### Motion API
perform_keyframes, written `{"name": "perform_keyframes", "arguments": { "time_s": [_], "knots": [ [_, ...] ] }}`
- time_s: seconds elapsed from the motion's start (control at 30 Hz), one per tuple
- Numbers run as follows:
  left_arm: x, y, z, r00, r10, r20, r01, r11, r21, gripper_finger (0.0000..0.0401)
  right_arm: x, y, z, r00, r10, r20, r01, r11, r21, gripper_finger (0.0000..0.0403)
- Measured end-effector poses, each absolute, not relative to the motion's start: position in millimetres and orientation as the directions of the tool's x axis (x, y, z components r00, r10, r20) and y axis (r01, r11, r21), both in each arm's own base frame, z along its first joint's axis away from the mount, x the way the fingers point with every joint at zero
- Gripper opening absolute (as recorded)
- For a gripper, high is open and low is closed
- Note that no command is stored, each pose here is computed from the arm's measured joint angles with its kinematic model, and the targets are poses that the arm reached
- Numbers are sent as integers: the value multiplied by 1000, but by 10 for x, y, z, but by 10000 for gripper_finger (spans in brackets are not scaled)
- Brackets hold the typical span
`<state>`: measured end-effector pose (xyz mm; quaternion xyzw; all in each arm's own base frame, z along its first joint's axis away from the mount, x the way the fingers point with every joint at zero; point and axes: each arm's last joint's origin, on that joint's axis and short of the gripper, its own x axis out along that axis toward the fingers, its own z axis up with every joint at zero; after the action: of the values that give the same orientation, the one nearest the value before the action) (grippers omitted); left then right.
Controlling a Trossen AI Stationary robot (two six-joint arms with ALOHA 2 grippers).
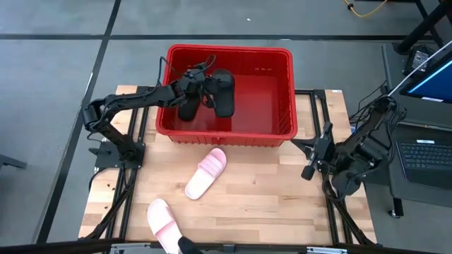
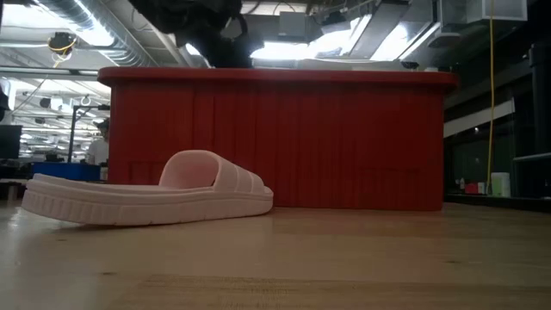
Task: Pick and place slides into bin
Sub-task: Put the black slipper into the red bin
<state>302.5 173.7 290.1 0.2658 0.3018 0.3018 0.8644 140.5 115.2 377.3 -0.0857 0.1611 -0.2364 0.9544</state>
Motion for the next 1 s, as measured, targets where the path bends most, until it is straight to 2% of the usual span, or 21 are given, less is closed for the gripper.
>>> {"name": "perform_keyframes", "arguments": {
  "time_s": [0.13,0.33,0.53,1.0],
  "knots": [
    [3077,1855,2723,617,676,-403,-333,688,645,4,1463,1107,3774,825,-485,-291,422,870,-253,3],
    [3080,2034,2581,587,695,-415,-279,655,703,4,1536,1018,3765,798,-510,-320,453,859,-240,2],
    [3031,2210,2496,628,649,-429,-252,692,677,4,1577,953,3765,776,-543,-321,486,839,-244,2],
    [2949,2480,2254,628,609,-485,-180,720,670,4,1661,862,3771,750,-572,-332,533,820,-209,2]
  ]
}}
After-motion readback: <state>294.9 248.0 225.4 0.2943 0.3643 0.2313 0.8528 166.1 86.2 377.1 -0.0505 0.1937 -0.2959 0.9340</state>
